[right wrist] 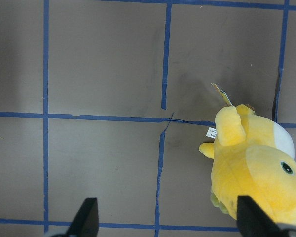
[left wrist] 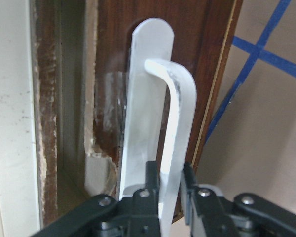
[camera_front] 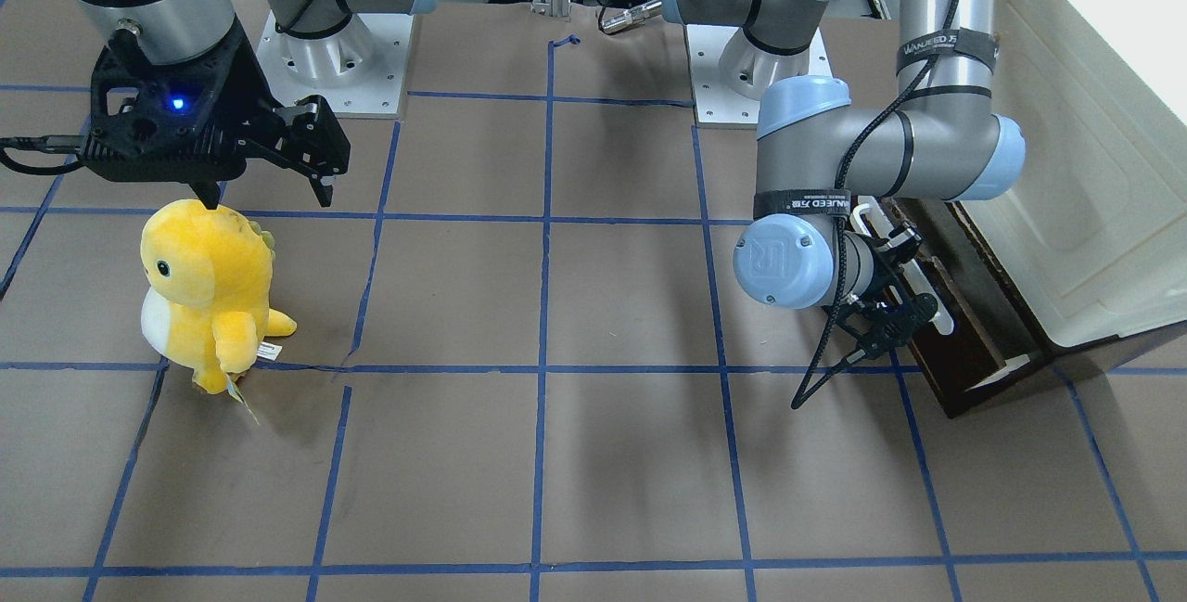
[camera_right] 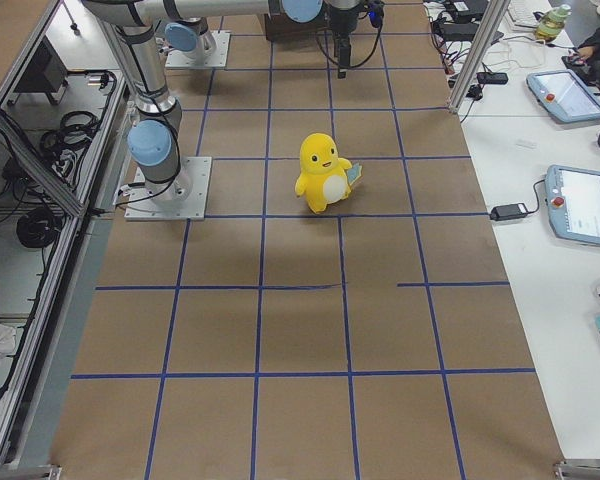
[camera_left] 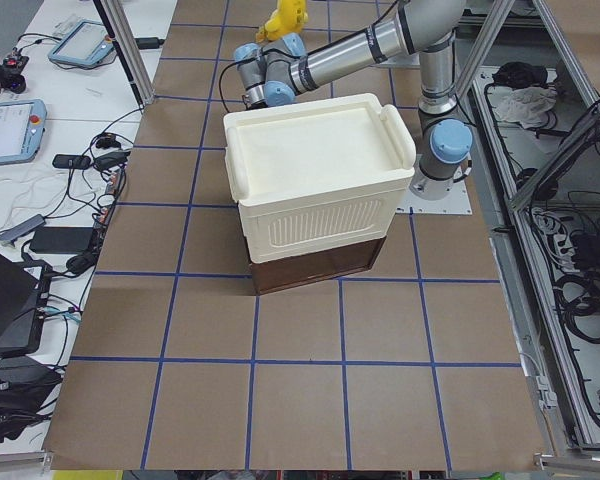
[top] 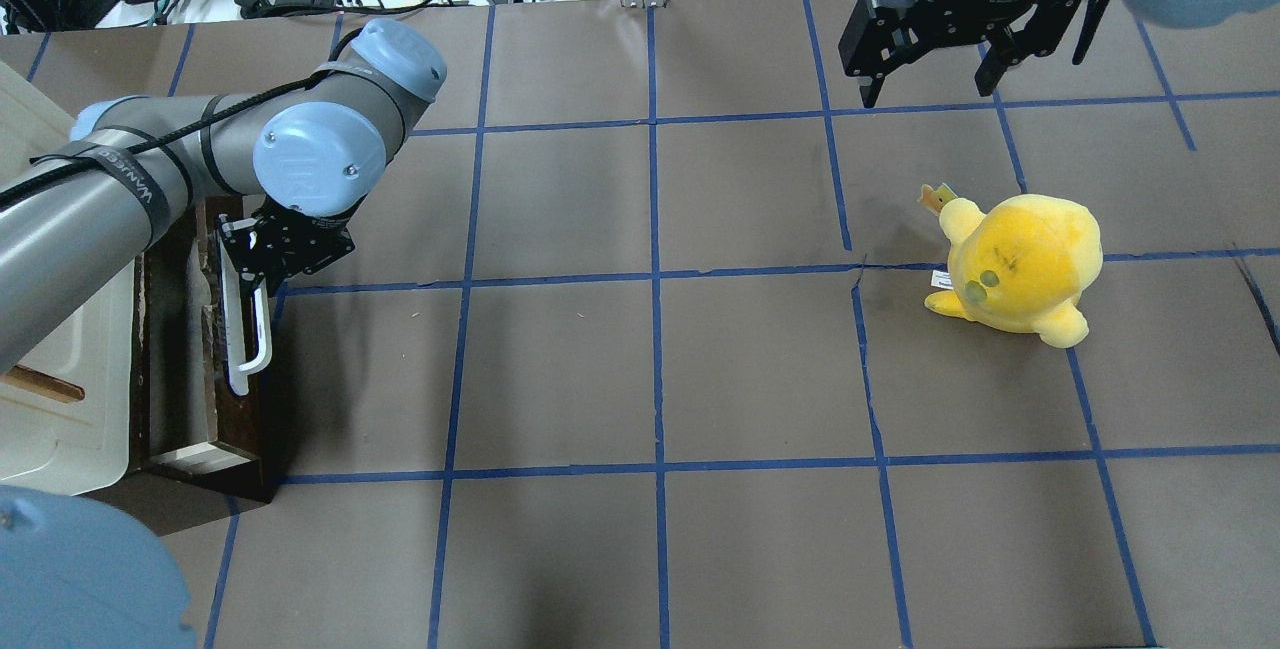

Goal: Pull drawer sideways
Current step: 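Pull the handle with the left gripper, sliding the drawer outward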

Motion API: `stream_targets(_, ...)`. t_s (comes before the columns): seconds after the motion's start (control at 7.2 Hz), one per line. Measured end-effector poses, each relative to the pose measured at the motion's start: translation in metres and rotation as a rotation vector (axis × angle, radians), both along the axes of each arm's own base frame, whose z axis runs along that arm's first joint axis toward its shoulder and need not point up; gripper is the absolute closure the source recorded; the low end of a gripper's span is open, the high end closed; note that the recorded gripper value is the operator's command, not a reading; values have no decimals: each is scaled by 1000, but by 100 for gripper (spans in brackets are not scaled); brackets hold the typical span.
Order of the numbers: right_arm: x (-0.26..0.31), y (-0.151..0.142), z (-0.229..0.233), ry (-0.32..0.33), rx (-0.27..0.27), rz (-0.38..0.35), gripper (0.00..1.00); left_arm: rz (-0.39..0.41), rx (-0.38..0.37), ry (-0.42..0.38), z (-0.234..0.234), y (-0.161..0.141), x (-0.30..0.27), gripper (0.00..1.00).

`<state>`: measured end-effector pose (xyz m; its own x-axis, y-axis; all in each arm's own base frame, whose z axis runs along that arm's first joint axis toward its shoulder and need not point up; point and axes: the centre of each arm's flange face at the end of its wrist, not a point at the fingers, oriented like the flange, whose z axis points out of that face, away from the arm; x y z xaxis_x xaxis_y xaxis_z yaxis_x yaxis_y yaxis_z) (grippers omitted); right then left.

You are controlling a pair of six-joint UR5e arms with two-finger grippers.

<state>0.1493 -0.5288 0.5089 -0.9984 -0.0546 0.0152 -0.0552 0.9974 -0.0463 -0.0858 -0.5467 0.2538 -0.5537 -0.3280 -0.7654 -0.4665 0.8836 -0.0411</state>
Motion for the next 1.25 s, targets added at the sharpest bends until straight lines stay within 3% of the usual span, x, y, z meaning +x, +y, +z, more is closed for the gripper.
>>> stream_targets(1.25,0,0,0,0,0,0,0,-19,-17,13,10,-8,-24,100)
